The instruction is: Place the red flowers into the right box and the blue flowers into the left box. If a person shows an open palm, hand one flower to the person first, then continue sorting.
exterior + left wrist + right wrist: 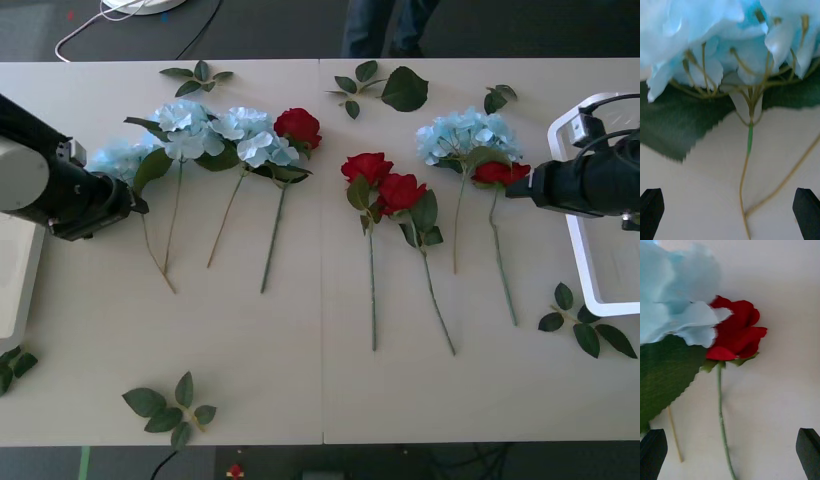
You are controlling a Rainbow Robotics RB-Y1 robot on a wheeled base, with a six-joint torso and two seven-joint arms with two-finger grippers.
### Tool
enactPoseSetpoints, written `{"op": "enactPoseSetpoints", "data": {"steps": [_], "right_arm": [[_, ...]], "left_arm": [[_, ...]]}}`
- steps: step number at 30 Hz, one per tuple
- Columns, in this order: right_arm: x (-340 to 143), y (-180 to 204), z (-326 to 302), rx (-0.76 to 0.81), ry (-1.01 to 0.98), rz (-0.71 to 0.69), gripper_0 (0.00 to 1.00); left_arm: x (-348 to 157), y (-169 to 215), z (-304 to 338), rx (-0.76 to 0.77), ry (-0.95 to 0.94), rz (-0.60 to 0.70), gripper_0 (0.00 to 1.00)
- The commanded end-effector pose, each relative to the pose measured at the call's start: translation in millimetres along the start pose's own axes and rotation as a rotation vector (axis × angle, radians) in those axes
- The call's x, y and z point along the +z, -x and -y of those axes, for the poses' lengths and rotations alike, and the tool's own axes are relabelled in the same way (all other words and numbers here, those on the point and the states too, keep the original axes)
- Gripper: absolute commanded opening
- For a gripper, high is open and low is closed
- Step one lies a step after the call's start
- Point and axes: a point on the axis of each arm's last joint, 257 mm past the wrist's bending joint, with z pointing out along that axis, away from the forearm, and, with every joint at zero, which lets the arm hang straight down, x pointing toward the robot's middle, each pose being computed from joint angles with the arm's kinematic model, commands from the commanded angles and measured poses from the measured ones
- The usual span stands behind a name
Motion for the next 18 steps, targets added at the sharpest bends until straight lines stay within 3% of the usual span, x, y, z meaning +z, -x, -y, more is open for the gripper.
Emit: {"op": "enactPoseSetpoints", "data": {"steps": [1,18], "right_arm": [[10.6,14.3,-9.6,-0.007,-0.022,0.016,1.00],[57.1,10.5,-23.2,-0.052,-0.103,-0.005,1.00]], "left_arm": [[3.2,25.2,25.2,-0.006,-0.003,0.051,1.00],[52.7,9.9,34.7,0.097,0.009,0.086,1.00]]}}
